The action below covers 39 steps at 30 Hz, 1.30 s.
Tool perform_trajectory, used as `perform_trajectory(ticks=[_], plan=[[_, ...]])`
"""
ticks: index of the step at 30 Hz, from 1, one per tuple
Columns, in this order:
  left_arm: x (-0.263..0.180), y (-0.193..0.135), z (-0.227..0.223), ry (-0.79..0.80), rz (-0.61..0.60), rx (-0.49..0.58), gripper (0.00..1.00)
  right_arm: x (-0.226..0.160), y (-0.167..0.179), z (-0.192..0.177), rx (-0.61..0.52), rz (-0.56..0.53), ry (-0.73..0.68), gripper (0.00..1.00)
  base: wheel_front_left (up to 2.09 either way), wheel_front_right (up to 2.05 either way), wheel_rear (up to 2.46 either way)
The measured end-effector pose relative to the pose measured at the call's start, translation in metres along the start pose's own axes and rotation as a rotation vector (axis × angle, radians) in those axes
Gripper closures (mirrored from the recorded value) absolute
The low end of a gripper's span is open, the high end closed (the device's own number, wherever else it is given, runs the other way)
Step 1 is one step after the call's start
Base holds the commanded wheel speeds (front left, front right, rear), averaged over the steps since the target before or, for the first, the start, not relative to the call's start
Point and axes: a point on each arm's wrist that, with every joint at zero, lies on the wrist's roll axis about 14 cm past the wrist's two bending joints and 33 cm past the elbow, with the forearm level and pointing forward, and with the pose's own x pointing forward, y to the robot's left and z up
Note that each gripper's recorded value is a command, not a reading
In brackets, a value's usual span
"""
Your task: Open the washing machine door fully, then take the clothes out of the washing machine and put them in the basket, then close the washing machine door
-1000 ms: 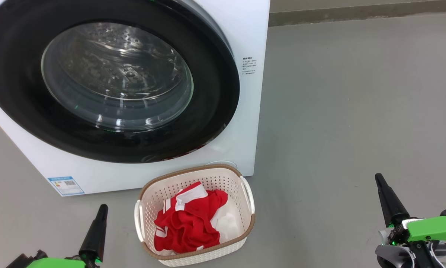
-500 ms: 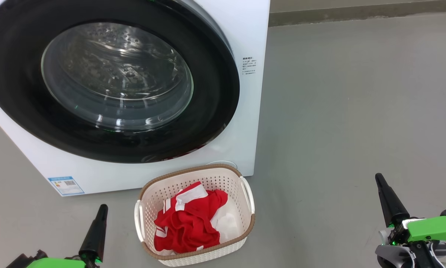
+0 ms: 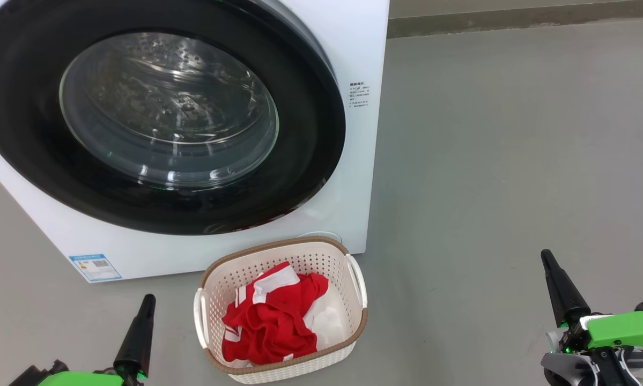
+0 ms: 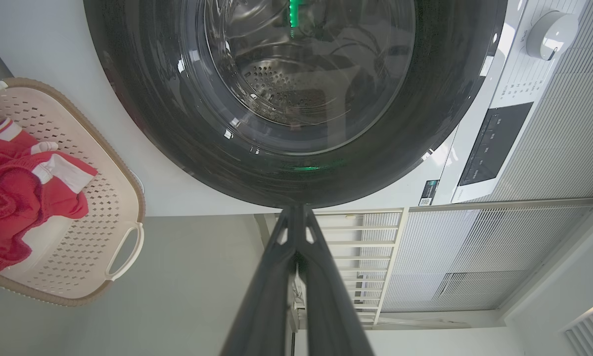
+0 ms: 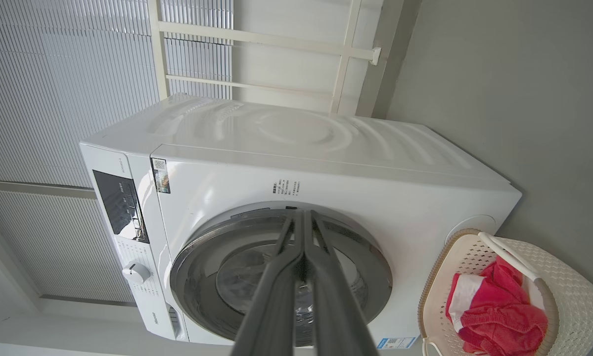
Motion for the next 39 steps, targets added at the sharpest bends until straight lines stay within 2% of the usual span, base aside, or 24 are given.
perform_trajectory(ticks=[39], plan=[[0.0,0.0,0.0,0.0,0.0,0.0,1.0,0.0,0.0,0.0001,0.0,0.0,0.0,1.0,0.0,0.0,0.0]])
